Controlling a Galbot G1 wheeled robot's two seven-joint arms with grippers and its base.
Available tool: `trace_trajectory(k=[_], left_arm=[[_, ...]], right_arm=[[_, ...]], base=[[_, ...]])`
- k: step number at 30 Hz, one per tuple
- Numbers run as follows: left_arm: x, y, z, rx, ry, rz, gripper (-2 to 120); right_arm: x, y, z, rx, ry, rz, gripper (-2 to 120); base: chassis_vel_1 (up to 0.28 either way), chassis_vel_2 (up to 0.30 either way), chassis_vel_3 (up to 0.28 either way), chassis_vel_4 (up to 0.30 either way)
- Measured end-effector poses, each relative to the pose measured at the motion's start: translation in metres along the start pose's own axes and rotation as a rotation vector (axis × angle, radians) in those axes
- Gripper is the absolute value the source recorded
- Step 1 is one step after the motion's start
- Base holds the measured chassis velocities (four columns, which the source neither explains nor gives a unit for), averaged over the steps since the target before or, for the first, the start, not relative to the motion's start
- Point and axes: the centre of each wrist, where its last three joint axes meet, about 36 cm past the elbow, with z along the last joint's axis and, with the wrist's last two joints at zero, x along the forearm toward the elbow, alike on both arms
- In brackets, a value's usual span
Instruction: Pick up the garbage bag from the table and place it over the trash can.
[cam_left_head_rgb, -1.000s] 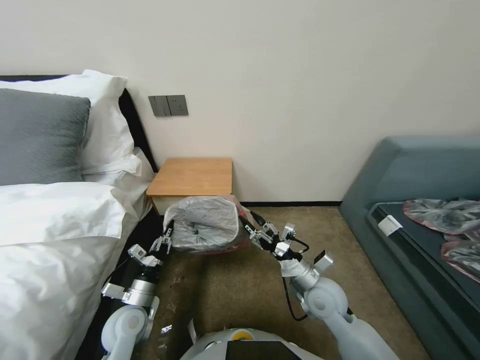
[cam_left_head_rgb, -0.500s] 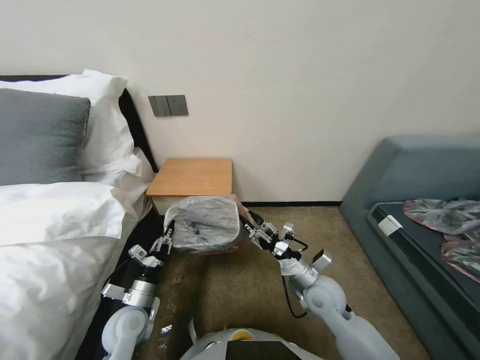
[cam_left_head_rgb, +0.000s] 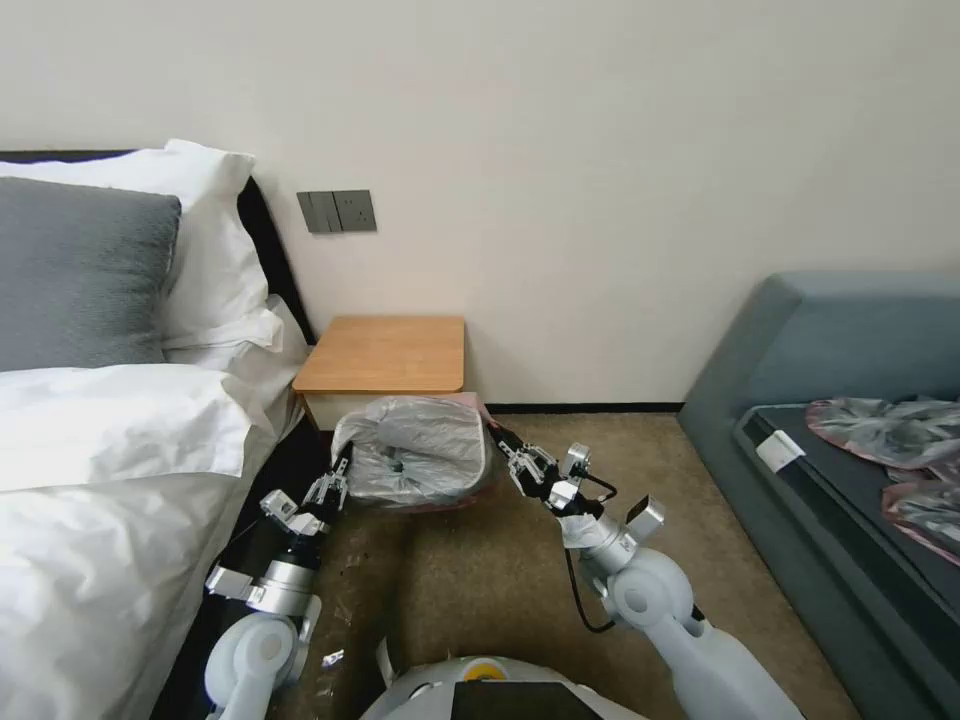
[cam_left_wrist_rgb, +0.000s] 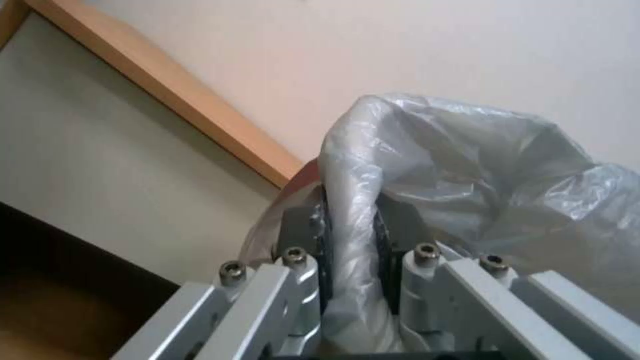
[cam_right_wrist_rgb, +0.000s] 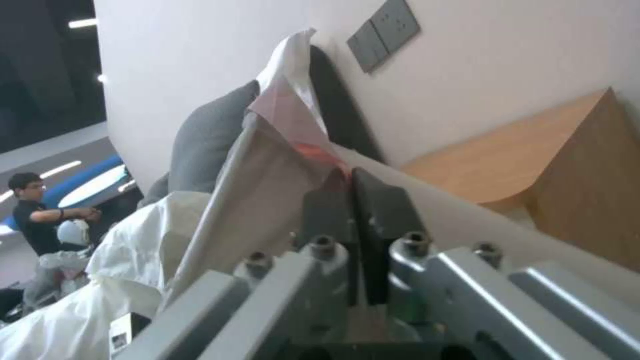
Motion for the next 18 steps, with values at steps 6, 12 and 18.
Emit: trace_trajectory(k=[6, 12, 18], left_arm=[[0.004, 0.006, 0.003, -0.069, 0.032, 0.054, 9], [0.006, 0.008, 0.003, -0.090, 0.037, 0.114, 9], [0.005, 0.009, 0.001, -0.078, 0.003, 0.138, 9]], right_arm=[[-0.006, -0.002, -0.006, 0.019, -0.013, 0.008, 0], [-0.006, -0.005, -0.009, 0.033, -0.012, 0.018, 0], [-0.002, -0.013, -0.005, 0.067, 0.004, 0.048, 0]], base=[[0.000, 0.000, 0.000, 0.000], [0.000, 0.000, 0.000, 0.000], [0.000, 0.000, 0.000, 0.000]])
